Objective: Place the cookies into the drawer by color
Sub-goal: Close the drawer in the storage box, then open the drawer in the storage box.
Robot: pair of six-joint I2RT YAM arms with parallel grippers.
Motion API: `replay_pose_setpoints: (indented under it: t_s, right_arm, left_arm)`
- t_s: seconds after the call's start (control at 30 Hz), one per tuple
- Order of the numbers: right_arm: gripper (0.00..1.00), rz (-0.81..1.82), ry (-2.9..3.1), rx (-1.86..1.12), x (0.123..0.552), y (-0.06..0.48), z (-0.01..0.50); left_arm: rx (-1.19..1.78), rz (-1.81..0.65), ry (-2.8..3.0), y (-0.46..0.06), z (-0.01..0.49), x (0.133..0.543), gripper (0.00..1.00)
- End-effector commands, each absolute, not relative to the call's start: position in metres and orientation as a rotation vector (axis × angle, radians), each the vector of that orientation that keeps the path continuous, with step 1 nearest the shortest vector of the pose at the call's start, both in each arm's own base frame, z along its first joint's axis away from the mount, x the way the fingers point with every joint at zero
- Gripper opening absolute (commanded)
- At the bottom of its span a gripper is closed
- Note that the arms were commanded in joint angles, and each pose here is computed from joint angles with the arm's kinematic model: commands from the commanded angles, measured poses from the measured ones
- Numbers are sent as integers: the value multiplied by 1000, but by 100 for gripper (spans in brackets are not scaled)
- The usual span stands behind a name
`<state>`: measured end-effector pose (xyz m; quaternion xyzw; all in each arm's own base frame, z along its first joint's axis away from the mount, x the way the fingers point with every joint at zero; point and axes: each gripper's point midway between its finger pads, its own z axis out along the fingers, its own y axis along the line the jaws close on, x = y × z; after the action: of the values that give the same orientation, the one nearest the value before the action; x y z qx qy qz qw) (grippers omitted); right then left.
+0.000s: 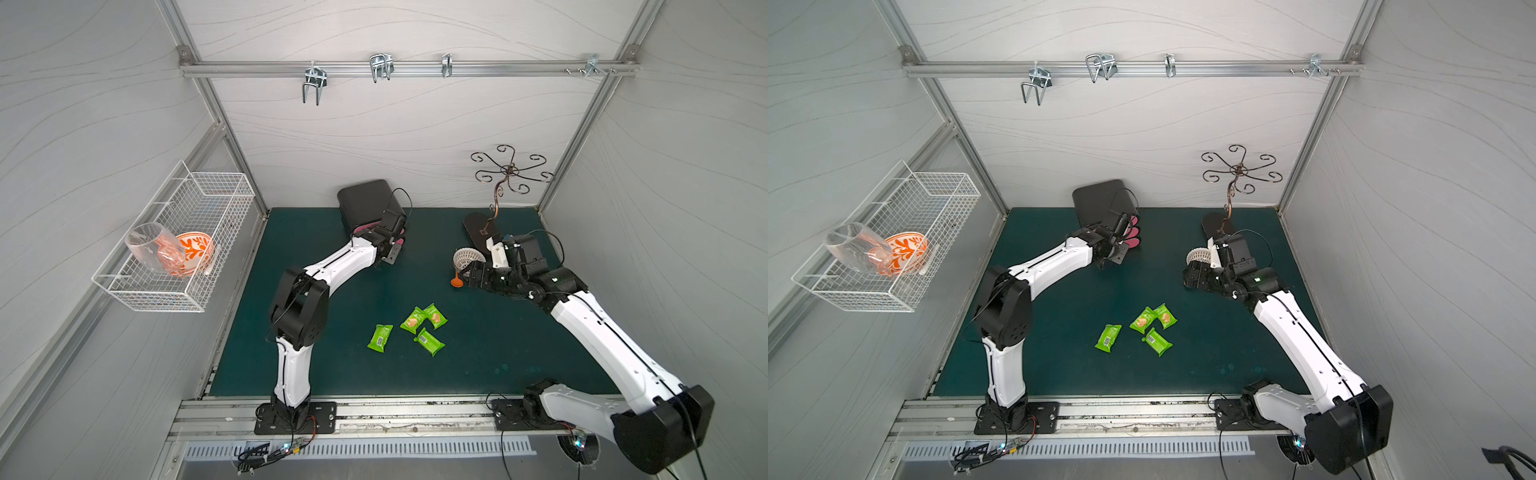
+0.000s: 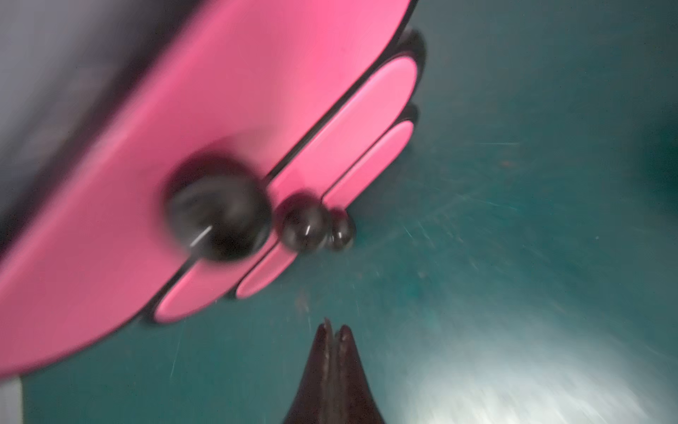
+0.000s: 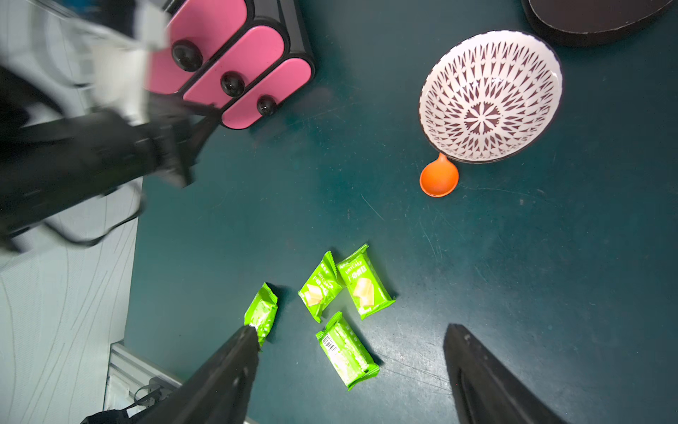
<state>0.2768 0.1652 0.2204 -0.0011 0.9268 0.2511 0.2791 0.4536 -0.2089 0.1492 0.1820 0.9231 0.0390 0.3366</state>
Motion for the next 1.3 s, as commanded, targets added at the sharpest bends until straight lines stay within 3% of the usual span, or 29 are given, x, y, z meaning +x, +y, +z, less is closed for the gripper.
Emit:
replay_pose_setpoints:
  t_s: [0.0, 0.13, 0.3, 0.37, 0.43, 0.53, 0.8, 0.97, 1.27]
  right_arm:
    - [83, 675, 2468, 13, 277, 162, 225]
    - [84, 750, 2449, 11, 282, 173, 226]
    - [79, 1083, 2350, 114, 311, 222, 233]
    - [78, 1172, 2355, 154, 327, 247, 224]
    - [77, 1234, 2383, 131, 342, 278, 212]
    - [77, 1305, 2407, 109, 361, 317, 195]
    - [69, 1411, 2387, 186, 410, 376, 127]
    - [59, 1450, 2349, 273, 435, 389, 96]
    - [55, 1550, 2236, 389, 469, 411, 77]
  left_arm:
    - [339, -296, 2281, -229, 211, 439, 0]
    - [200, -507, 2283, -219, 221, 406, 0]
    - [46, -706, 2232, -210, 256, 368, 0]
    - [19, -753, 2211, -207, 271, 355, 8]
    - [16, -771, 2194, -202, 281, 342, 22]
    - [72, -748, 2174, -193, 288, 326, 33]
    - [188, -609, 2183, -173, 294, 302, 42]
    - [148, -516, 2215, -159, 283, 303, 57]
    - [224, -402, 2201, -153, 301, 303, 81]
